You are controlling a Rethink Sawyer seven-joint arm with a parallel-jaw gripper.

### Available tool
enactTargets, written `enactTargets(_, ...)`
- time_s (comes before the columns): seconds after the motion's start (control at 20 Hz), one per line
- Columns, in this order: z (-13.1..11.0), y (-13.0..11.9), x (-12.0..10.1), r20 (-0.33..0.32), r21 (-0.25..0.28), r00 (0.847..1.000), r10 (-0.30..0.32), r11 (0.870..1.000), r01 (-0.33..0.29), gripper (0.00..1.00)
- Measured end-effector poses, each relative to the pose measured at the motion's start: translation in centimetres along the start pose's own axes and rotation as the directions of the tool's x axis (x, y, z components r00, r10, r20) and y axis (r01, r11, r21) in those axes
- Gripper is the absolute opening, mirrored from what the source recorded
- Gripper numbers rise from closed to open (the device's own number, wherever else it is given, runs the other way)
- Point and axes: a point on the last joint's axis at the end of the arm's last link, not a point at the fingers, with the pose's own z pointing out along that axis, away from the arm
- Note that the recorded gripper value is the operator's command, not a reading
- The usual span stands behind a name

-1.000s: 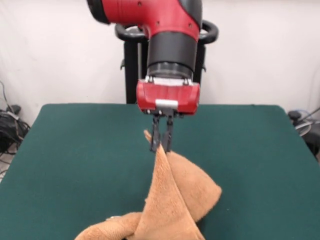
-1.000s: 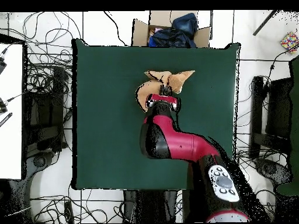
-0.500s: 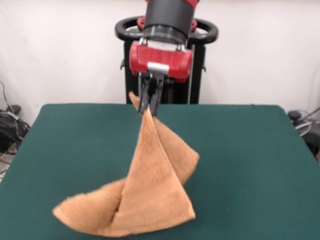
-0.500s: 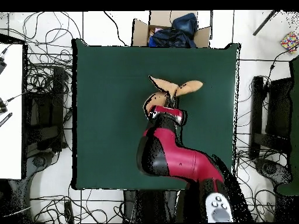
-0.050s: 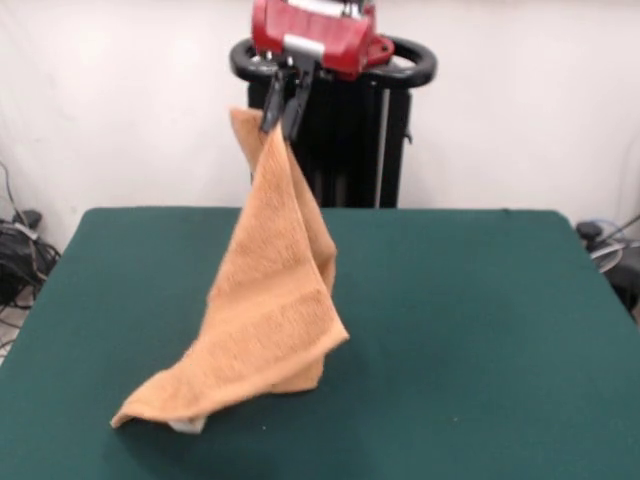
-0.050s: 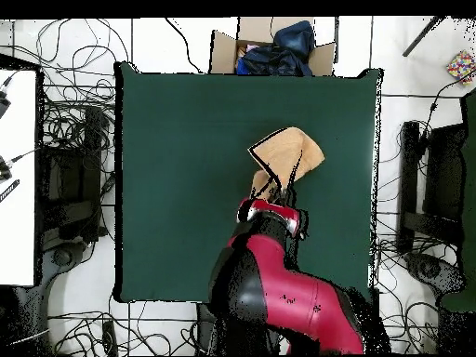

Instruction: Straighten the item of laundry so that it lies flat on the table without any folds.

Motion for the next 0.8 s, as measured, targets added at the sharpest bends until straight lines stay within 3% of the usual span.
enactTargets(0.3,-3.8,-2.6,-0.9,-0.038,0.039,0.998,0.041,0.998,-0.040,0.00)
enactTargets(0.8,-7.9,-6.8,-3.3,-0.009,0.081,0.993,0.117,0.990,-0.116,0.00)
